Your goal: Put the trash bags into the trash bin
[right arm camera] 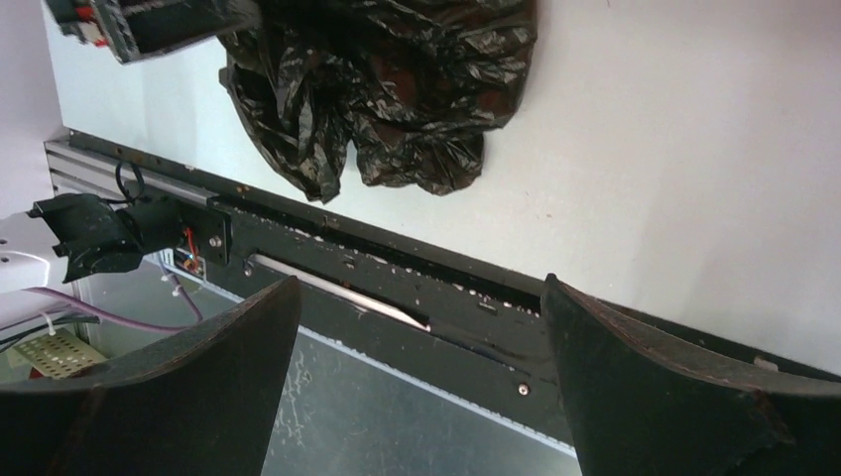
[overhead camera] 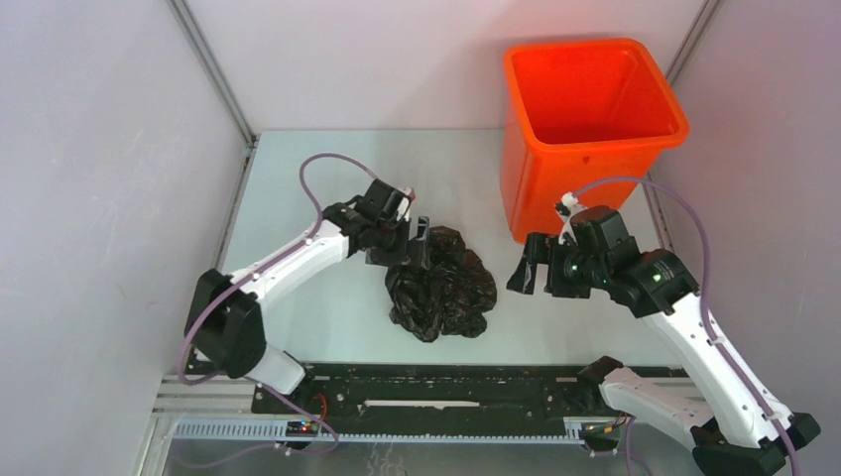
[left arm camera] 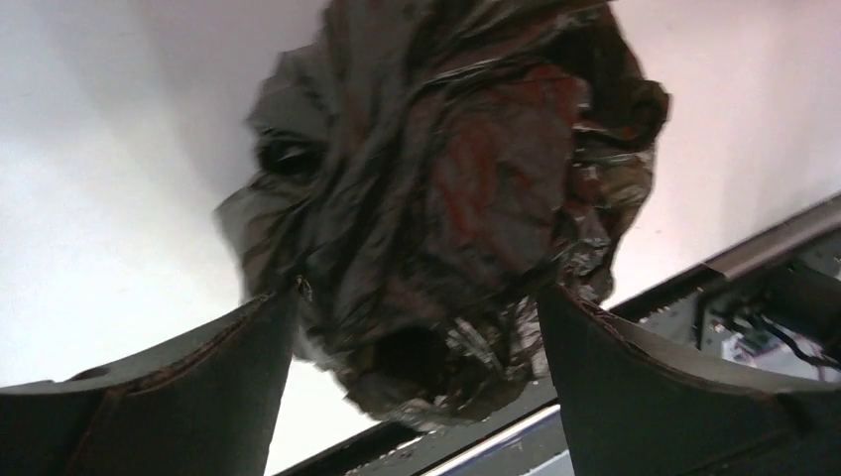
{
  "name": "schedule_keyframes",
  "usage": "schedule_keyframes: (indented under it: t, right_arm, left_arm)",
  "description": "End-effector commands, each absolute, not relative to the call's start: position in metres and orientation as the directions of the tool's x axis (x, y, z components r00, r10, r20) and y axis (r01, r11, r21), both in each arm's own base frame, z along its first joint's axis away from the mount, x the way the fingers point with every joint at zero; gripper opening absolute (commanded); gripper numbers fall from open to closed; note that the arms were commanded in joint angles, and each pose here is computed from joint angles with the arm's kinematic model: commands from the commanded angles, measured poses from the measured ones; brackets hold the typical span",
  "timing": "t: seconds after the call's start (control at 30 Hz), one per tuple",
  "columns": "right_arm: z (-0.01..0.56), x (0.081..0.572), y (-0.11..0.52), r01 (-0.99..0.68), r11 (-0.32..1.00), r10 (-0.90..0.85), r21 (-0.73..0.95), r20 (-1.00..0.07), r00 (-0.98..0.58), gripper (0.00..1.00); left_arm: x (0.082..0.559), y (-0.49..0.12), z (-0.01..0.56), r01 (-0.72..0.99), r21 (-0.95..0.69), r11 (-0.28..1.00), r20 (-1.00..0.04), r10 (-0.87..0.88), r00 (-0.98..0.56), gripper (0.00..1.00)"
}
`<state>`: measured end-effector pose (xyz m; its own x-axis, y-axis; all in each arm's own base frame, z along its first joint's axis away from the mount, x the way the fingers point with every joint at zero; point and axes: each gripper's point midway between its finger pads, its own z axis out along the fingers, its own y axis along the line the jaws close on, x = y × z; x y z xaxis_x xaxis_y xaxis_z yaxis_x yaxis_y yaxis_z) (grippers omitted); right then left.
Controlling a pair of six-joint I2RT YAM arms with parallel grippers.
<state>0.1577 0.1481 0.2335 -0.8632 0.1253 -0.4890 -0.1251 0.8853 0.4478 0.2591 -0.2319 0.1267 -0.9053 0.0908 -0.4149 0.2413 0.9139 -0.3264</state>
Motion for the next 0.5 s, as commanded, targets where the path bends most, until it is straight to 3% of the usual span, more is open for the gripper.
schedule_keyframes:
  t: [0.0, 0.17, 0.47]
  right_arm:
    - [0.248, 0.188, 0.163, -0.157, 0.856, 0.18, 0.492, -0.568, -0.803, 1.0]
    - [0.274, 0.257, 0.158, -0.067, 0.821, 0.443, 0.568, -0.706, -0.553, 1.0]
    - [0.271, 0.355, 0.137, 0.116, 0.74, 0.658, 0.662, -0.679, -0.324, 1.0]
  left_arm:
    - [0.265, -0.284, 0.144, 0.321, -0.493, 0.809, -0.441, 0.086, -0.893, 0.91]
    - [0.27, -0.281, 0.131, 0.267, -0.463, 0.845, -0.424, 0.053, -0.904, 0.7]
    - [0.251, -0.269, 0.135, 0.212, -0.513, 0.832, -0.42, -0.028, -0.907, 0.37]
